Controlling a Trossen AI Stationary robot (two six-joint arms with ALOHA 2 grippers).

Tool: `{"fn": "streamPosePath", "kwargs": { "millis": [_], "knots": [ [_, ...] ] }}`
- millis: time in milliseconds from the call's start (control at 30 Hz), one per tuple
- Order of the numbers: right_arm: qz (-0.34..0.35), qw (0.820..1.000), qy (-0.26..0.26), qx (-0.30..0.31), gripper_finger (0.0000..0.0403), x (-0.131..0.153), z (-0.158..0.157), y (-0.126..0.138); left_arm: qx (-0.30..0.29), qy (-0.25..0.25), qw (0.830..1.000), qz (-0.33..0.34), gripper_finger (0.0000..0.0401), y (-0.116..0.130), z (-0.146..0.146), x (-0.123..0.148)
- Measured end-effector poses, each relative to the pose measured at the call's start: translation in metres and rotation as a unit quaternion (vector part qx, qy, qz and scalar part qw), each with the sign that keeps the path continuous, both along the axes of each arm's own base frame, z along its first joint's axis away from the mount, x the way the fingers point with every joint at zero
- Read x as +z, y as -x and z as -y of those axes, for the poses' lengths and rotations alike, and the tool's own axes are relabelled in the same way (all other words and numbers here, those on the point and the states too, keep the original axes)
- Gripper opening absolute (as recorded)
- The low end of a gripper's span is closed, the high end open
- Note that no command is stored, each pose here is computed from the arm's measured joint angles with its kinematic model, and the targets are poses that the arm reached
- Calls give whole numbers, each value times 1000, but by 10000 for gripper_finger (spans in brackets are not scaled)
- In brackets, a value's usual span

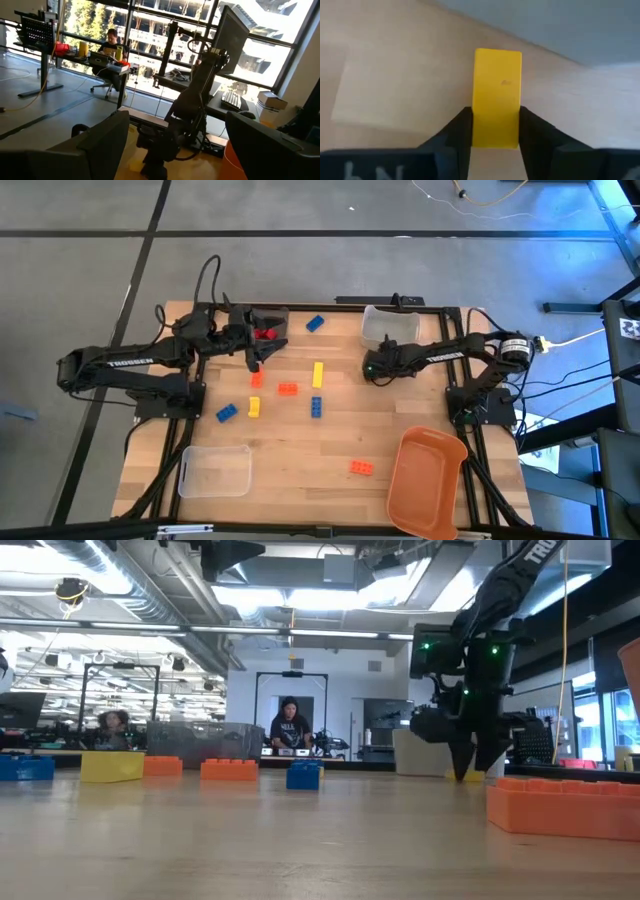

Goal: Sort & place blocks by color
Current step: Put the top right yellow block into the gray bin

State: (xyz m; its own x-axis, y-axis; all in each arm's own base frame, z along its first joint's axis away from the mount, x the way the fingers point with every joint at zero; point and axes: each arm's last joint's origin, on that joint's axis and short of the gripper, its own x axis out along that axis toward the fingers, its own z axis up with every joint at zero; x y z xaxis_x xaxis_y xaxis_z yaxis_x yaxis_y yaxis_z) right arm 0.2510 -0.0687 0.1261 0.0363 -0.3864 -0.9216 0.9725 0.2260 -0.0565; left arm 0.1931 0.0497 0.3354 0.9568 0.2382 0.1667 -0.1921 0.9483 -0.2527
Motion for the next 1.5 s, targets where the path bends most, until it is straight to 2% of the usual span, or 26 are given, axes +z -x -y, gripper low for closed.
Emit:
{"fn": "streamPosePath", "kwargs": {
  "millis": [67, 167, 300, 367, 400, 500, 600, 667, 833, 933, 1167, 1500],
  "knots": [
    [-4, 998, -22, 63, 123, 5, -7, 0, 0, 0, 1000, 0, 322, 0, 0, 0],
    [22, 983, -58, 173, 123, 17, -24, -1, 0, 0, 1000, 0, 322, 0, 0, 0],
    [134, 947, -59, 287, 123, 36, -46, 2, 0, 0, 1000, 0, 322, 0, 0, 0],
    [223, 917, -48, 328, 123, 46, -55, 4, 0, 0, 1000, -1, 322, 0, 0, 0],
    [279, 896, -39, 343, 123, 52, -58, 5, 0, 1, 1000, -3, 322, 0, 0, 0],
    [434, 818, 13, 377, 123, 72, -63, 7, -7, 1, 1000, -10, 322, 0, 0, -2],
    [524, 756, 76, 385, 123, 89, -62, 11, -40, -1, 999, -21, 322, -1, 2, -4],
    [544, 730, 116, 397, 123, 100, -60, 11, -69, -4, 997, -25, 322, -1, 4, -4],
    [518, 695, 211, 453, 123, 122, -57, 5, -98, -4, 994, -44, 322, -2, 5, -8],
    [504, 684, 236, 471, 123, 131, -56, 2, -95, -6, 994, -53, 322, -2, 5, -10],
    [482, 701, 221, 478, 123, 130, -56, 0, -94, -8, 994, -53, 322, -2, 5, -10],
    [482, 702, 221, 475, 123, 130, -56, 0, -94, -3, 994, -53, 322, -2, 5, -10]
  ]
}}
